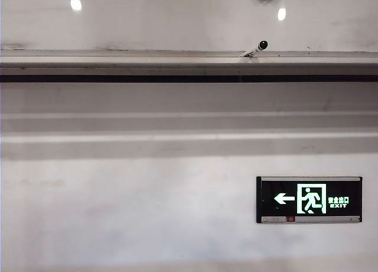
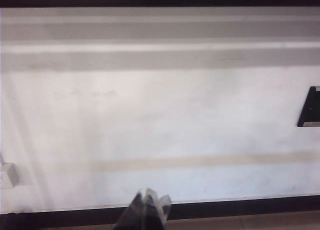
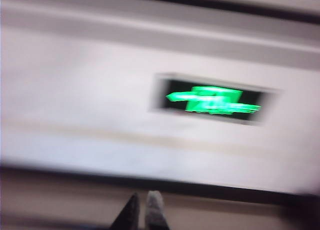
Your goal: Take a marker from the whiteboard tray, write "Hi!" on the whiteboard, and then put the marker back vertically into the whiteboard tray.
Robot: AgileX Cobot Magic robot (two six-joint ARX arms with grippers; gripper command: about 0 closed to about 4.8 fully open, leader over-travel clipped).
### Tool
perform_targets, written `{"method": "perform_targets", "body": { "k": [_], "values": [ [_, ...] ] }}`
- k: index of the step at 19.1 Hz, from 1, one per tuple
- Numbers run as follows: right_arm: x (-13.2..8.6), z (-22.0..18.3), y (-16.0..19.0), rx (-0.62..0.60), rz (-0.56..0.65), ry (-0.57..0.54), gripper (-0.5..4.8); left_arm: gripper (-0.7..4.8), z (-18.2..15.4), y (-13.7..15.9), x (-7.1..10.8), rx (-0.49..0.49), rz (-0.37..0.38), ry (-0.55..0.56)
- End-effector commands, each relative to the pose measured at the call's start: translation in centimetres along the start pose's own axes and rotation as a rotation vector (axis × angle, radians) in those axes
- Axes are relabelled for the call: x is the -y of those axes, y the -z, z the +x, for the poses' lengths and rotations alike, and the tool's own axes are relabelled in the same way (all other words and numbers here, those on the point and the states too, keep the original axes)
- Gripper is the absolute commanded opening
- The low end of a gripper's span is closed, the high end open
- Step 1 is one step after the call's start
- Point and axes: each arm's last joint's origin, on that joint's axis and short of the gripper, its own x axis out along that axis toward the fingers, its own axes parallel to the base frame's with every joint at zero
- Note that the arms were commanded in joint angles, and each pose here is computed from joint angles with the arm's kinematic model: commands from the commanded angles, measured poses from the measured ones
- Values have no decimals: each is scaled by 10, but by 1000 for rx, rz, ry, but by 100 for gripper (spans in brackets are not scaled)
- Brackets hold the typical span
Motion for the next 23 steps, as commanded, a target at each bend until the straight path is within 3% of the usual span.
{"method": "perform_targets", "body": {
  "k": [1,7,12,23],
  "values": [
    [10,-5,16,81,19,87,28,-4,0,-2,0,18,2,-5],
    [14,-21,49,206,43,131,28,-4,0,-2,0,17,2,-5],
    [13,-19,58,110,30,122,28,-4,0,-2,0,17,-1,-5],
    [13,-19,58,110,30,124,28,-4,0,-2,0,17,-1,-5]
  ]
}}
